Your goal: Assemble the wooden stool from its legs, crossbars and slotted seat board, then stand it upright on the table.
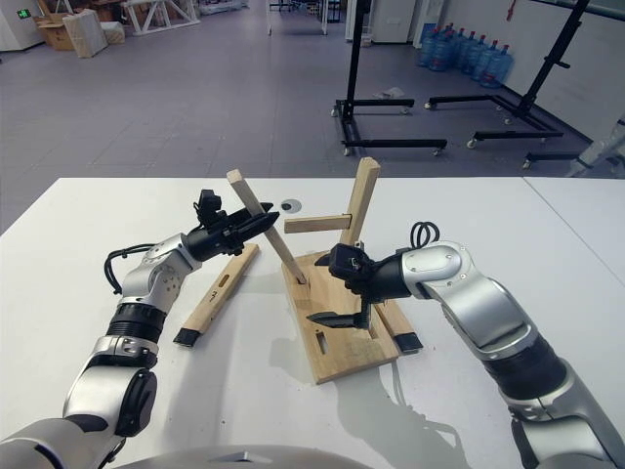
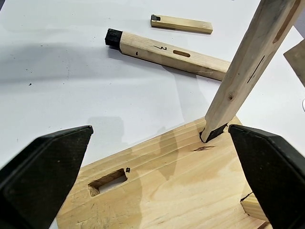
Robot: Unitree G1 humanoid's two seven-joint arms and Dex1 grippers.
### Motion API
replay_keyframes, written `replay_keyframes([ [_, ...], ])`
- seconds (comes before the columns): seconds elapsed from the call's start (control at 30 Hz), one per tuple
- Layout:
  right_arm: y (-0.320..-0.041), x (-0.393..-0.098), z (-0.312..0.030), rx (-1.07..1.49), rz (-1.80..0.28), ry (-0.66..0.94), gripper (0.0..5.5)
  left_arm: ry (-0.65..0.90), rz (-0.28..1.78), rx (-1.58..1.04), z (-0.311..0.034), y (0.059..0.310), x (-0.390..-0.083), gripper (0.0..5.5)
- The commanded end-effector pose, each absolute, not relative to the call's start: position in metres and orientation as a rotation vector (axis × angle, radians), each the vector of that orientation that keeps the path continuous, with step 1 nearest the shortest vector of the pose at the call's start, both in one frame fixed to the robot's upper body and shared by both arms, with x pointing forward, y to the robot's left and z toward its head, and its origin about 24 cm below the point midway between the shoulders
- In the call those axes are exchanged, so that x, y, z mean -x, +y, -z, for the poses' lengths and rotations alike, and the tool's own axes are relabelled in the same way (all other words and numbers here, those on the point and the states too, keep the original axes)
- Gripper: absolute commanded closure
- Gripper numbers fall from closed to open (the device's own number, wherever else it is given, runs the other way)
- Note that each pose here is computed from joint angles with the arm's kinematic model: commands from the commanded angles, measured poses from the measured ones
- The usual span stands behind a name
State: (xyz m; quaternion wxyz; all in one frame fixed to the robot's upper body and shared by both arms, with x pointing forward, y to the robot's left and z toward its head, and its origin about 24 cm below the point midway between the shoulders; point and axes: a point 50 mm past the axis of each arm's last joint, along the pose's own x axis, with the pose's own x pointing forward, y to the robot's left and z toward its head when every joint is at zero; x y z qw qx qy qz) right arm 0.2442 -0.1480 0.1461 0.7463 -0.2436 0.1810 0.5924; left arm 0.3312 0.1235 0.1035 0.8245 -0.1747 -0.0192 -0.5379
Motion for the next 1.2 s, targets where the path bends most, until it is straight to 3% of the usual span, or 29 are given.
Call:
replay_keyframes([
  [0.03, -0.147, -0.245, -0.15, 0.54, -1.298, 0.387, 0.25, -0.023, 1.138, 0.344, -0.102, 0.127, -0.331, 3.44],
  [0.7, -0.146, -0.245, -0.149, 0.542, -1.302, 0.388, 0.25, -0.019, 1.155, 0.377, -0.104, 0.127, -0.333, 3.44],
  [1.2, -0.145, -0.245, -0.149, 0.538, -1.299, 0.386, 0.25, 0.03, 1.205, 0.25, -0.101, 0.127, -0.332, 3.44],
])
